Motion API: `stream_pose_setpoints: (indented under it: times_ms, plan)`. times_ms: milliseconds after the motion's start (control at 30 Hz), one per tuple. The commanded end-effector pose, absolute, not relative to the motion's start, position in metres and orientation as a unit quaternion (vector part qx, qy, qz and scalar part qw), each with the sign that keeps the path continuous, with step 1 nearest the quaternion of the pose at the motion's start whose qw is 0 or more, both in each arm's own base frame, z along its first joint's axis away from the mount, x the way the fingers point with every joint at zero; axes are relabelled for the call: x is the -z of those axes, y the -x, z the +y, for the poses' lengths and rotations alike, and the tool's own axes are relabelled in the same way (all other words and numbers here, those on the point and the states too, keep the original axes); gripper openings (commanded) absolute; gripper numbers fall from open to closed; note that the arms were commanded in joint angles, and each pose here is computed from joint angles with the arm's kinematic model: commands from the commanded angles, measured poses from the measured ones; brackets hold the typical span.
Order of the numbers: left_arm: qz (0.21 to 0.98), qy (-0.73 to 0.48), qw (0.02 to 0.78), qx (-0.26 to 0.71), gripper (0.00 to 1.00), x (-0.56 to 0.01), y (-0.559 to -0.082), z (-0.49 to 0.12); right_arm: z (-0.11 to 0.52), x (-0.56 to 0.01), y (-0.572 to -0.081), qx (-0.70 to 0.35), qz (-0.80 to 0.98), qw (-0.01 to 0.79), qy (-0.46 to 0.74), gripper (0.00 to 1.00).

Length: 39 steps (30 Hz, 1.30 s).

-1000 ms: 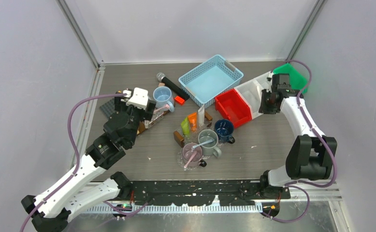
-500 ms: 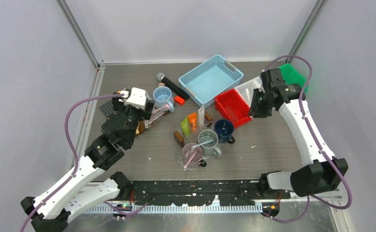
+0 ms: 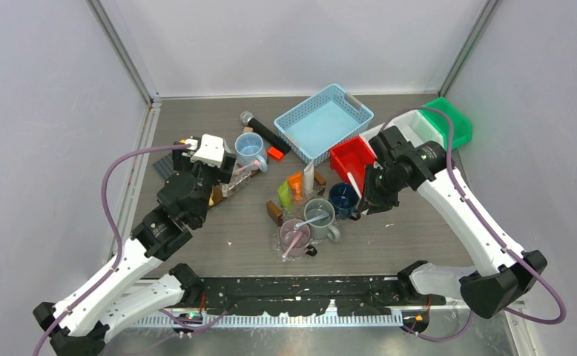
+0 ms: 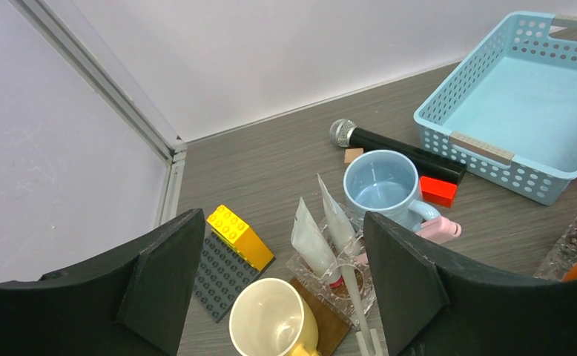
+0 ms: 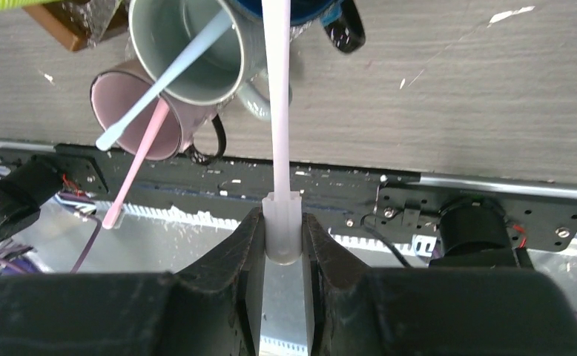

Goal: Prepare toiletry sets of a toothbrush and toothpaste on the tray
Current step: Place the toothbrush in the cup.

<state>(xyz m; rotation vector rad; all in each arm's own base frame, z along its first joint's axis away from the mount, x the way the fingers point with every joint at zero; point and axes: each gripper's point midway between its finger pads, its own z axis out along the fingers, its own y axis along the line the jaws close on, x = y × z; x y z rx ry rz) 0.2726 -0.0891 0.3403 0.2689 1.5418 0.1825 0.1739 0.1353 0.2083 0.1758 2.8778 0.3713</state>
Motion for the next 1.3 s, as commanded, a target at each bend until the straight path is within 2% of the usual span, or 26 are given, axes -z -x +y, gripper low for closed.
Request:
stream_pose_setpoints:
  times_ms: [0,267,867,1033,1133,1267]
  plan:
    - [0.678,-0.095,0.725,-0.081,0.81,-0.355,-0.273,-0.083,0.143,-0.211,-0.148,-0.152,0.982,0.080,-0.081,0.01]
    - [0.680,-0.098,0.722,-0.084,0.81,-0.352,-0.274,-0.084,0.154,-0.190,-0.144,-0.171,0.981,0.049,-0.082,0.02]
    - [0.681,-0.097,0.721,-0.089,0.81,-0.352,-0.276,-0.082,0.162,-0.158,-0.171,-0.152,0.981,0.052,-0.108,0.18]
    - [0.680,-0.095,0.722,-0.087,0.80,-0.352,-0.276,-0.081,0.166,-0.157,-0.173,-0.158,0.980,0.049,-0.111,0.24]
    - [0.680,-0.093,0.722,-0.087,0.80,-0.352,-0.276,-0.081,0.173,-0.158,-0.178,-0.170,0.978,0.049,-0.110,0.33]
    - [0.679,-0.091,0.723,-0.087,0.80,-0.353,-0.276,-0.079,0.182,-0.158,-0.182,-0.193,0.973,0.048,-0.113,0.39]
